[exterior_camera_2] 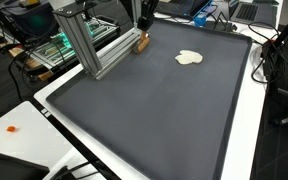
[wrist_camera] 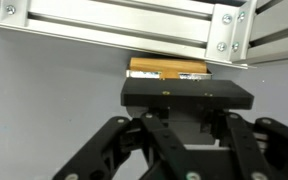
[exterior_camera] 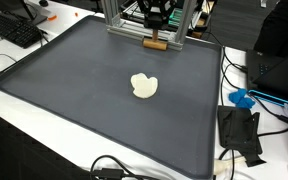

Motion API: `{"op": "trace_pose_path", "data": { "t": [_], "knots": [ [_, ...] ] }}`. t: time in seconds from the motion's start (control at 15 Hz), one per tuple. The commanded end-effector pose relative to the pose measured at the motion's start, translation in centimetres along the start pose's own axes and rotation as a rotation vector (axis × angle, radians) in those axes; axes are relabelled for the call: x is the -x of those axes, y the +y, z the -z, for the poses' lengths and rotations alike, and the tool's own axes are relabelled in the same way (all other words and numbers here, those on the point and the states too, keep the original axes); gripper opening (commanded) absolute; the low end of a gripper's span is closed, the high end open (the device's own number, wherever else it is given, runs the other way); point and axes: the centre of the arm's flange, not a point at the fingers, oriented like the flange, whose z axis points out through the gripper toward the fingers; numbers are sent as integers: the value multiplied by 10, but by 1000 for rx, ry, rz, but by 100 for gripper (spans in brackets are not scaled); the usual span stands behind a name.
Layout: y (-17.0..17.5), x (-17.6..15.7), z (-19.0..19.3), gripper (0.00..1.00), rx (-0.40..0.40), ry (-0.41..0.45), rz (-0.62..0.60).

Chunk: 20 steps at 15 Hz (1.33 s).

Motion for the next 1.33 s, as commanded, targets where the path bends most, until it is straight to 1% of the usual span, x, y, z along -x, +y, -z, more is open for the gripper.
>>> {"op": "trace_pose_path", "data": {
  "t": [0.0, 0.07, 0.33, 0.47, 0.87, 1.27],
  "knots": [
    [3, 16, -12, 45, -33, -18, 6],
    [4, 16, -11, 22, -31, -17, 8],
    [4, 17, -9, 22, -28, -14, 8],
    [4, 17, -1, 22, -37, 9, 7],
    [6, 36, 40, 22, -34, 89, -3],
    [9, 54, 77, 22, -27, 187, -29]
  ]
}}
